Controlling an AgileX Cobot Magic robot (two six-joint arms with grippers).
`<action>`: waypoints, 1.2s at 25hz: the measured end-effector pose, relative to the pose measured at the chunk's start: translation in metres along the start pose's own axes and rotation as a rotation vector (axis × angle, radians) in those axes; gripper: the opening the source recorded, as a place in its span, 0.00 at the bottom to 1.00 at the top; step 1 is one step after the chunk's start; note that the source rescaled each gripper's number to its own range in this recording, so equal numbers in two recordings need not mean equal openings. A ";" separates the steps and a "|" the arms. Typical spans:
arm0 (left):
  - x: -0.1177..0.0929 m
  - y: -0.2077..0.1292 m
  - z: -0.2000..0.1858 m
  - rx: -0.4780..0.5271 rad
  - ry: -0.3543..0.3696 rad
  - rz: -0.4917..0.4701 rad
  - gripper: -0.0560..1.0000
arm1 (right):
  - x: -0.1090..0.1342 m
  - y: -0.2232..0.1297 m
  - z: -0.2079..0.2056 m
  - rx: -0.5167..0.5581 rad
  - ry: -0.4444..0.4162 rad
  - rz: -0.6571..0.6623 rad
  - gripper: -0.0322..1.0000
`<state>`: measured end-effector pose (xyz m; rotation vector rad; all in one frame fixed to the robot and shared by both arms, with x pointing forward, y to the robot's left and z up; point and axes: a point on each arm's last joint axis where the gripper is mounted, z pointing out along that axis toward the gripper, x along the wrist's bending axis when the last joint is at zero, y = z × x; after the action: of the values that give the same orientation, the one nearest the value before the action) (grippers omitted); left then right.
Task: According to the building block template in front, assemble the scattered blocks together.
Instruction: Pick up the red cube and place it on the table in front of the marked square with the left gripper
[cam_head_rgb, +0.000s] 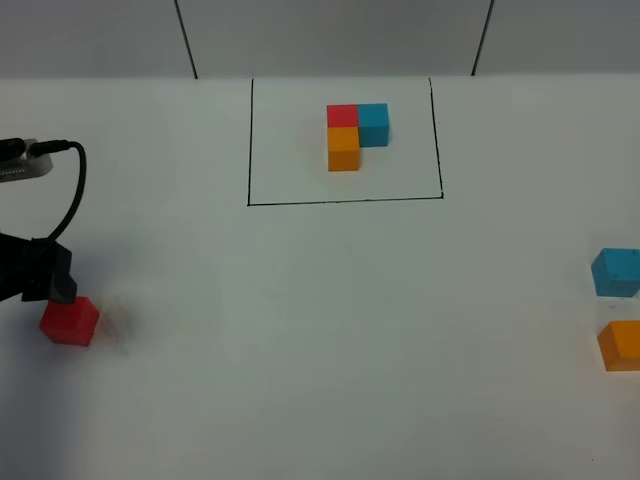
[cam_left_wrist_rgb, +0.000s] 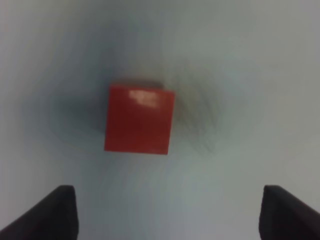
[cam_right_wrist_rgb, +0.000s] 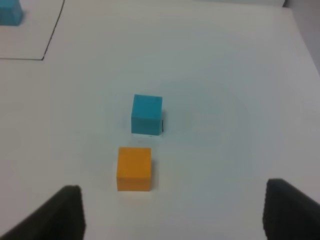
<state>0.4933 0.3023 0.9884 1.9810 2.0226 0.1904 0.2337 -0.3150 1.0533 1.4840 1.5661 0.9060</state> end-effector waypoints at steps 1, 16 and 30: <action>0.001 0.001 0.004 0.008 0.001 0.003 0.67 | 0.000 0.000 0.000 0.000 0.000 0.000 0.60; 0.009 0.008 0.048 0.057 0.025 0.003 0.67 | 0.000 0.000 0.000 0.000 0.000 0.000 0.59; 0.016 0.007 0.092 0.122 0.039 -0.013 0.66 | 0.000 0.000 0.000 0.000 0.000 0.000 0.59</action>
<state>0.5277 0.3077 0.9017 2.0511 2.1176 0.1054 0.2337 -0.3150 1.0533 1.4840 1.5661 0.9060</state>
